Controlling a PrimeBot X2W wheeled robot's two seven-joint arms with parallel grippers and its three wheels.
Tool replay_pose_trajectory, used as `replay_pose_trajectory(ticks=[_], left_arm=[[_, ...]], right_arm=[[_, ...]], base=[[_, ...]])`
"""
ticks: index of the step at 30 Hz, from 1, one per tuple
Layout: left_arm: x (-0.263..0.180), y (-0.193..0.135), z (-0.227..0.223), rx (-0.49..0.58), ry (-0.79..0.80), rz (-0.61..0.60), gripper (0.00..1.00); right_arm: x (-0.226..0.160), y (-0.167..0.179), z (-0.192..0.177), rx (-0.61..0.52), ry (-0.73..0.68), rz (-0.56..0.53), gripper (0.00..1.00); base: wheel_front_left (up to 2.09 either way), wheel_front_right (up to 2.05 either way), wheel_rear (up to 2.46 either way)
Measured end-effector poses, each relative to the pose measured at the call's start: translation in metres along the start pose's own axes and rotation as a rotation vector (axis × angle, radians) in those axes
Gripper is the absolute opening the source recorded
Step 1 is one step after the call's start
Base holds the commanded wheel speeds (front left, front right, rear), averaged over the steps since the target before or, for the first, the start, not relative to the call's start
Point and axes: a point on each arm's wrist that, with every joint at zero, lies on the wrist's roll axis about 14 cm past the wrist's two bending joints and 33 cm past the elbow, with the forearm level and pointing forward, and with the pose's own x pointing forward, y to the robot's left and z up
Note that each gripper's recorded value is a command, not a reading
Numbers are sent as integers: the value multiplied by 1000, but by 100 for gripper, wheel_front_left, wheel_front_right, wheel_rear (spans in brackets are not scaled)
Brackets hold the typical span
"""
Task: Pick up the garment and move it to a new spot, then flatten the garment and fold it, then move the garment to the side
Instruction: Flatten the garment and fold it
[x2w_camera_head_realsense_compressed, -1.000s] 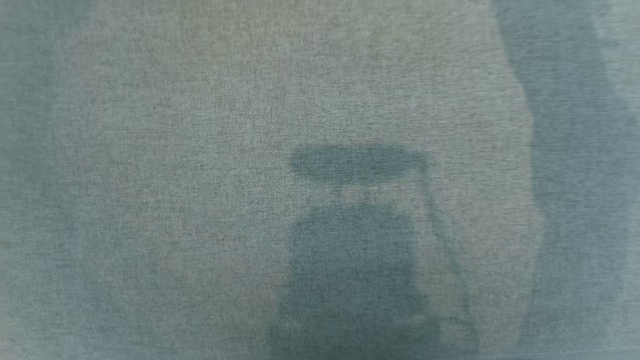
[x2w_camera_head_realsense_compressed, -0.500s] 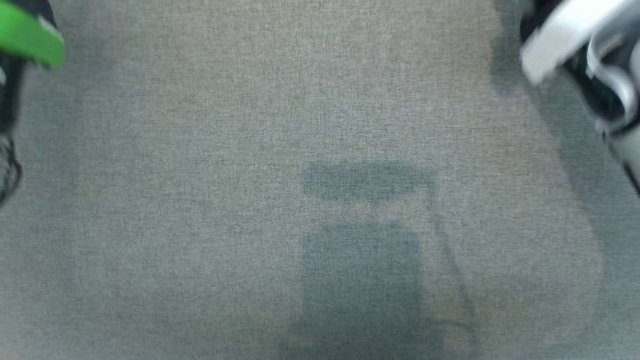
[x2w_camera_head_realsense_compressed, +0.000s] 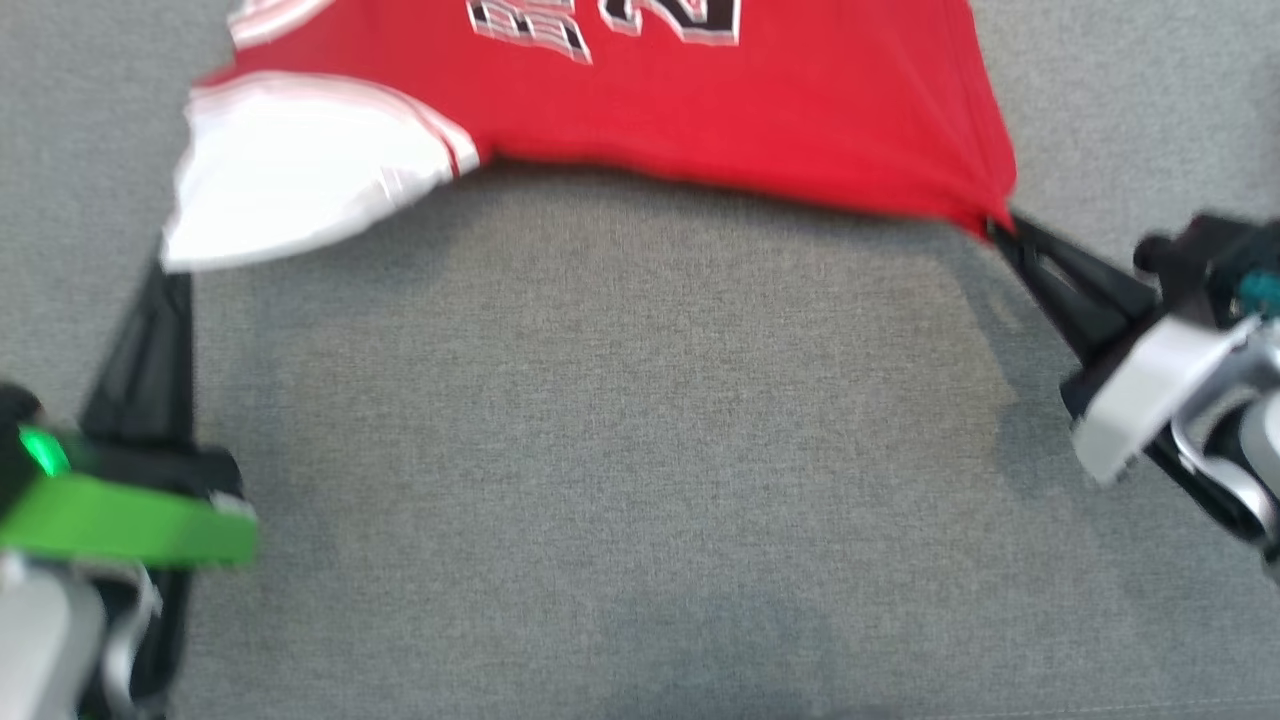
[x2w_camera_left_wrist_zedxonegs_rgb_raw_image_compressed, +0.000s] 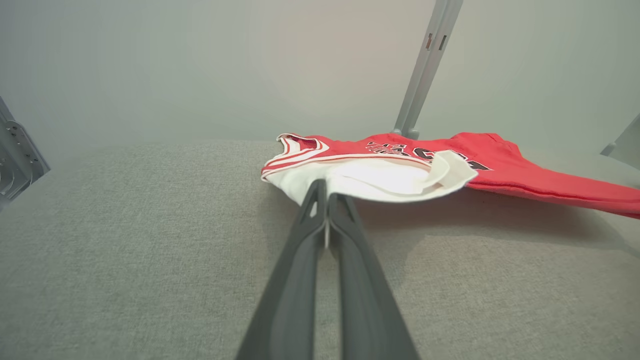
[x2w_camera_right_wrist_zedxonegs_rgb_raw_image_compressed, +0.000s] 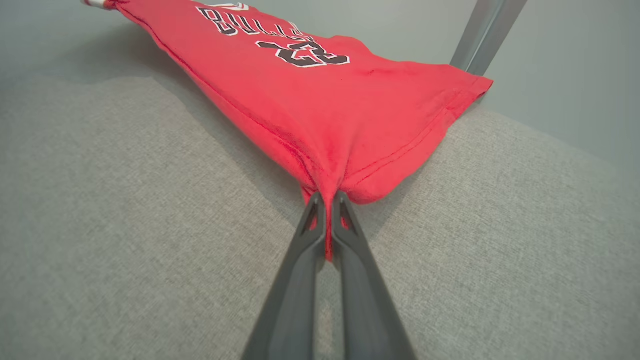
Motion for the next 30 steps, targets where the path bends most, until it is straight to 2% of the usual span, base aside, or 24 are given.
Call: replay_pose_trajectory(ticks=[6,10,12,17,22,25,30], left_arm=[[-78,-28,-17,-125,130,77,0],[-113,-40,-17,-190,192,128,0],[-132,-48,-22,-210,248,132,0],[-159,-51,-14,-257,257,202,0],[-155,-53,-13,-253,284,171,0],[-129,-47,-2,-200,255,127,0],[-87,-42,6,-98,279,32,0]], right_arm=[[-60,18,-18,-28,142,6,0],[-83,29,-20,-24,197,10,0],[-93,33,-23,-8,226,6,0],[-112,52,-29,73,279,10,0],[-116,69,-26,111,319,50,0],[-103,79,-22,155,306,103,0],[-72,78,-17,193,272,143,0]], base=[[0,0,0],[0,0,0],[0,0,0],[0,0,0],[0,0,0],[0,0,0],[0,0,0]])
